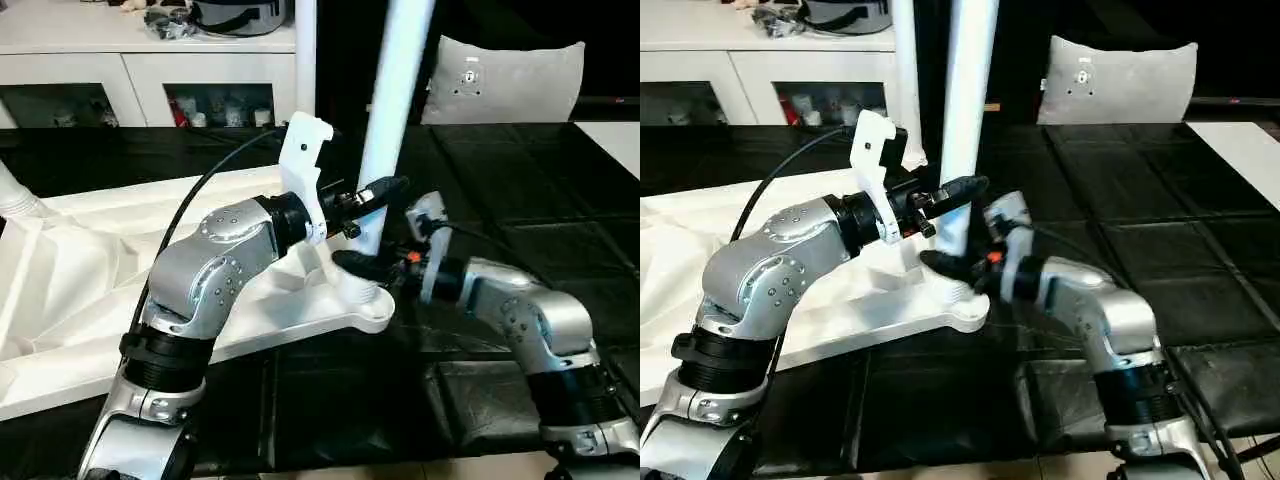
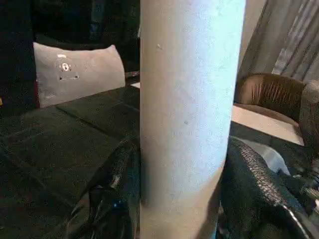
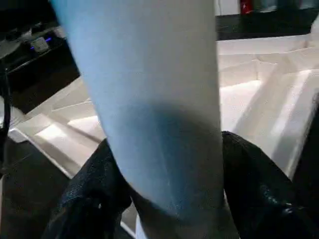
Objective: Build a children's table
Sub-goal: Insert table leg to table base
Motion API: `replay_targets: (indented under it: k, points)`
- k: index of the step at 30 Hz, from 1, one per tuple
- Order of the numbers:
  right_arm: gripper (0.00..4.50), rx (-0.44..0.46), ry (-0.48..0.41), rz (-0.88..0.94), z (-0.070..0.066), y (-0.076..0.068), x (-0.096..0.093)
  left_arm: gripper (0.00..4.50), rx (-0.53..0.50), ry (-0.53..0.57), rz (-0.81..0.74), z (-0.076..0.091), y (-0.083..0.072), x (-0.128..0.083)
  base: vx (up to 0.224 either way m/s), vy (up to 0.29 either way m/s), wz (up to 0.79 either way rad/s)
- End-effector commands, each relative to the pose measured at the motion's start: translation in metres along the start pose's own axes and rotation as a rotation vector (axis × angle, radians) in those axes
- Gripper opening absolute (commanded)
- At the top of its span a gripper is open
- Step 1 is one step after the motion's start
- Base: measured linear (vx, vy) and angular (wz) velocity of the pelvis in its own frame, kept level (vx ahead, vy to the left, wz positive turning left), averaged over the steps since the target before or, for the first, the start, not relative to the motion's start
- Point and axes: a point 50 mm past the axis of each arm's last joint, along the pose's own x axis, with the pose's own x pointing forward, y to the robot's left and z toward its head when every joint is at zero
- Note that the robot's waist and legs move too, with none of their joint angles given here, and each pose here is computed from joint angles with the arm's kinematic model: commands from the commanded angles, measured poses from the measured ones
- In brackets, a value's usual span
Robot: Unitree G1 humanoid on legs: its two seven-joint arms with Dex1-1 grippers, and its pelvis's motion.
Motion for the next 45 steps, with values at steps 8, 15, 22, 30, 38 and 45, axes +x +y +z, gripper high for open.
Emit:
replay_targets:
  k: [8, 15, 22, 30, 38, 45]
  points:
    - [3.48, -0.042, 0.0, -0.023, 0.0081, -0.002, -0.0023, 2.09, 0.042, 0.009, -0.038, 0.0039, -0.0048, 0.001, 0.0, 0.0, 0.0]
    - [3.15, -0.088, 0.054, -0.017, 0.0024, -0.0012, -0.0035, 2.09, 0.077, 0.002, -0.024, 0.0057, -0.0024, 0.0014, 0.0, 0.0, 0.0]
    - [3.51, -0.071, 0.049, -0.014, 0.0028, -0.0009, -0.0039, 2.09, 0.079, -0.002, -0.036, 0.0066, -0.0034, 0.003, 0.0, 0.0, 0.0]
    - [3.83, -0.12, 0.009, 0.002, 0.0094, 0.0013, -0.0006, 2.09, 0.082, 0.006, -0.056, 0.0052, -0.006, 0.0027, 0.0, 0.0, 0.0]
    - [3.59, -0.116, 0.034, 0.01, 0.0053, 0.0012, -0.0022, 2.09, 0.092, 0.009, -0.059, 0.0054, -0.0052, 0.0026, 0.0, 0.0, 0.0]
    - [3.0, -0.106, 0.039, 0.001, 0.0031, -0.0007, -0.0016, 2.09, 0.095, 0.012, -0.069, 0.0058, -0.0065, 0.0027, 0.0, 0.0, 0.0]
